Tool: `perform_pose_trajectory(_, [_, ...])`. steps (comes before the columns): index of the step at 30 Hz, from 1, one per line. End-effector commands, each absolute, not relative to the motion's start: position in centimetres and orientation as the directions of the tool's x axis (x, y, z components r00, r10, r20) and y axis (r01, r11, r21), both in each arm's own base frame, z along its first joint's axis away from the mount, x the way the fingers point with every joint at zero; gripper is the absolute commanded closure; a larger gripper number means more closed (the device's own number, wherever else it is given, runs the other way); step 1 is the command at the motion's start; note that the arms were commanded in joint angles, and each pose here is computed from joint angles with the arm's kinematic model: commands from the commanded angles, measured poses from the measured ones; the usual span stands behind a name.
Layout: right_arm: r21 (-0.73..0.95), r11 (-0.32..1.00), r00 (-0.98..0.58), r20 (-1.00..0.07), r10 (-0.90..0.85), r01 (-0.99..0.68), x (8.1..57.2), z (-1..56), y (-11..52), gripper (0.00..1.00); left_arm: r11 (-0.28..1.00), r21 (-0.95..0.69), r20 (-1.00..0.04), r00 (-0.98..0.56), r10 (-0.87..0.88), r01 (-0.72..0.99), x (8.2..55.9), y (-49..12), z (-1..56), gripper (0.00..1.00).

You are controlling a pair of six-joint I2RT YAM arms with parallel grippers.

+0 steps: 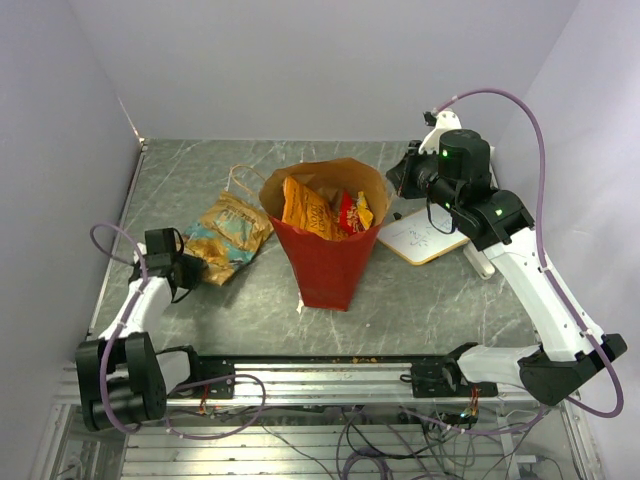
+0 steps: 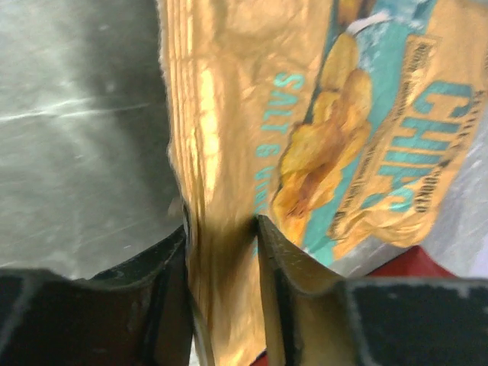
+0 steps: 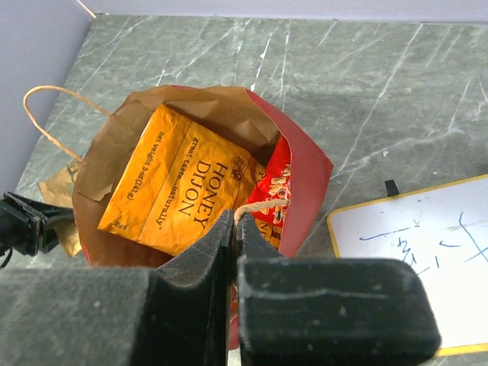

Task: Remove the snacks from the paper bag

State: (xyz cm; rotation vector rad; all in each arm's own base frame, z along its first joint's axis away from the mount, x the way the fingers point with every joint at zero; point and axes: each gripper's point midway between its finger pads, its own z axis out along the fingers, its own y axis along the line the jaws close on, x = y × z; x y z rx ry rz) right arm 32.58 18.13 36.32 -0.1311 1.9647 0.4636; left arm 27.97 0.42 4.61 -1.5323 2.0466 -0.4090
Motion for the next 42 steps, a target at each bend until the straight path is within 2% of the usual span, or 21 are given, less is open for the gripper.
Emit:
perform_pose_trajectory(1, [0.298,0.900,-0.395,-0.905,0.160,-0.318,32.7,37.7,18.6,1.00,0.345,-0.344,-0.183,-0.298,-0.937,-0.874,21.2,0.0,1.2,0.52])
perform_pose_trajectory(6, [0.291,0.901,-0.390,-0.908,0.155,-0.320,33.2,37.6,18.7,1.00,0.332,-0.245,-0.138,-0.307,-0.942,-0.911,18.0,-0.3,0.2,0.37])
perform_pose_trajectory(11, [0.289,0.898,-0.389,-0.909,0.150,-0.331,33.2,37.6,18.9,1.00,0.348,-0.276,-0.138,-0.322,-0.937,-0.896,19.7,-0.2,3.8,0.32])
perform_pose_trajectory(16, [0.268,0.909,-0.394,-0.910,0.130,-0.319,32.9,36.7,18.4,1.00,0.454,-0.423,-0.281,-0.363,-0.889,-0.784,24.7,0.9,12.9,0.25])
perform_pose_trajectory(18, [0.271,0.907,-0.390,-0.911,0.133,-0.323,32.8,36.8,18.3,1.00,0.504,-0.517,-0.364,-0.355,-0.861,-0.692,27.3,1.1,18.5,0.24])
perform_pose_trajectory(19, [0.272,0.906,-0.390,-0.911,0.134,-0.323,32.7,36.7,18.4,1.00,0.523,-0.558,-0.385,-0.358,-0.851,-0.644,28.2,0.8,20.7,0.27])
perform_pose_trajectory(22, [0.276,0.906,-0.396,-0.908,0.136,-0.320,32.7,36.4,18.4,1.00,0.579,-0.644,-0.447,-0.369,-0.815,-0.500,30.6,-0.5,26.7,0.25])
perform_pose_trajectory(26, [0.282,0.898,-0.398,-0.907,0.136,-0.336,32.7,36.5,18.8,1.00,0.661,-0.672,-0.528,-0.412,-0.743,-0.332,33.0,-4.7,32.8,0.24])
perform_pose_trajectory(32, [0.292,0.885,-0.391,-0.910,0.140,-0.363,32.6,37.1,19.3,1.00,0.755,-0.653,-0.628,-0.509,-0.589,-0.068,33.8,-16.0,37.8,0.20])
perform_pose_trajectory(38, [0.290,0.886,-0.388,-0.911,0.140,-0.363,32.6,37.3,19.2,1.00,0.850,-0.520,-0.715,-0.587,-0.379,0.085,32.5,-24.3,36.9,0.20])
perform_pose_trajectory(42, [0.292,0.886,-0.389,-0.910,0.142,-0.361,32.6,37.2,19.2,1.00,0.913,-0.394,-0.726,-0.644,-0.241,0.103,32.8,-26.6,34.5,0.24])
